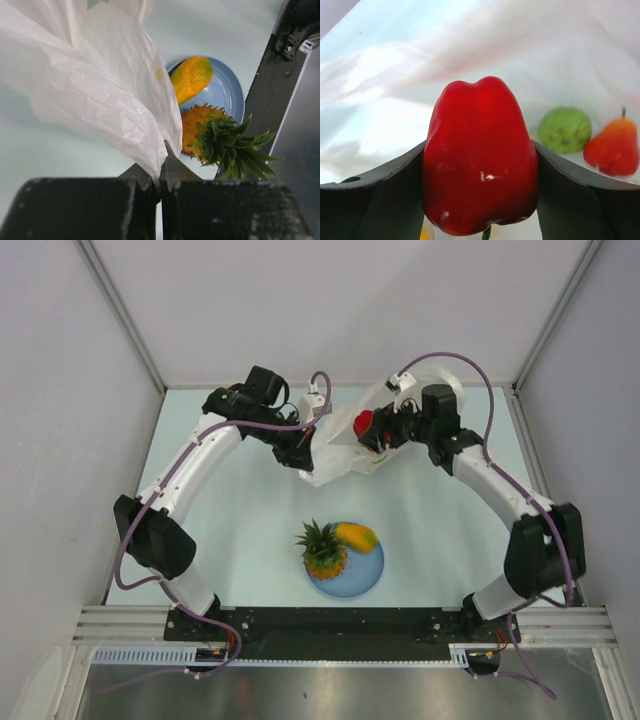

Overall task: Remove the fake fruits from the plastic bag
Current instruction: Take out the fake fruit from the plastic bag, then place the fake fruit on the plate.

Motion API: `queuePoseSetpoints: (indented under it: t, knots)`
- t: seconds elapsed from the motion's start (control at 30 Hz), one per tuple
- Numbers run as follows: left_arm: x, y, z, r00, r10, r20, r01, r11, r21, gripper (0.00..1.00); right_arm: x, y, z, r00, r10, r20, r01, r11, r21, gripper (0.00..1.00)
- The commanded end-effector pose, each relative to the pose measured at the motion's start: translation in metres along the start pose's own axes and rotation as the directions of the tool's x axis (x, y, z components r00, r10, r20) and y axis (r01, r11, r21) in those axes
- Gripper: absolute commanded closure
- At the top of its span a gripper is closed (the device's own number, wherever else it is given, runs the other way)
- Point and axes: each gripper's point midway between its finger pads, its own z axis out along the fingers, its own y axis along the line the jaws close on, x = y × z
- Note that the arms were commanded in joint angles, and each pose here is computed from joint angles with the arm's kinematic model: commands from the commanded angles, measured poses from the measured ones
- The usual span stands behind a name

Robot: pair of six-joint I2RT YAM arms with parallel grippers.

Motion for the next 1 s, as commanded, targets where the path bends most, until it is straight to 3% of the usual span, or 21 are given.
queuePoseSetpoints:
  t: [0.0,0.13,0.43,0.5,0.57,0.6,0.63,0.7,0.83,0.93,0.97]
  knots:
    - [-0.021,0.004,-0.007,0.998,0.036,0.052,-0.034,0.999,-0.039,1.0,-0.007,0.05,-0.041,0.962,-0.26,0.085,0.268,0.959,-0.096,0.4]
    - [-0.023,0.006,-0.003,0.998,0.023,0.058,-0.021,0.999,-0.034,1.0,0.008,0.067,-0.065,0.929,-0.357,0.097,0.365,0.926,-0.09,0.39]
    - [-0.047,0.014,0.006,0.994,-0.007,0.105,0.008,1.0,-0.008,1.0,0.011,0.079,-0.078,0.911,-0.383,0.151,0.397,0.915,-0.073,0.37]
    - [-0.059,0.022,0.005,0.992,-0.015,0.128,0.02,0.999,-0.038,1.0,0.018,0.095,-0.084,0.89,-0.434,0.143,0.452,0.881,-0.139,0.38]
    - [-0.07,0.03,0.002,0.989,0.002,0.151,0.01,0.997,-0.082,1.0,0.019,0.118,-0.095,0.773,-0.611,0.171,0.634,0.751,-0.184,0.38]
    - [-0.072,0.035,0.004,0.989,0.002,0.15,0.012,0.996,-0.091,1.0,0.039,0.121,-0.102,0.753,-0.647,0.118,0.655,0.719,-0.231,0.38]
    - [-0.074,0.038,0.005,0.988,0.006,0.152,0.01,0.995,-0.101,1.0,0.039,0.126,-0.113,0.647,-0.747,0.149,0.758,0.61,-0.231,0.38]
    - [-0.078,0.042,0.004,0.988,0.006,0.157,0.013,0.993,-0.119,1.0,0.071,0.133,-0.128,0.59,-0.801,0.104,0.781,0.532,-0.328,0.37]
    - [-0.078,0.042,0.0,0.987,0.019,0.161,0.003,0.99,-0.138,1.0,0.114,0.141,-0.154,0.391,-0.917,0.082,0.829,0.312,-0.465,0.36]
    - [-0.075,0.038,-0.004,0.987,0.021,0.158,0.002,0.99,-0.144,1.0,0.15,0.15,-0.16,0.339,-0.94,0.029,0.768,0.259,-0.586,0.38]
    - [-0.073,0.037,-0.005,0.987,0.02,0.157,0.002,0.99,-0.14,1.0,0.164,0.149,-0.158,0.341,-0.94,-0.016,0.725,0.274,-0.632,0.4]
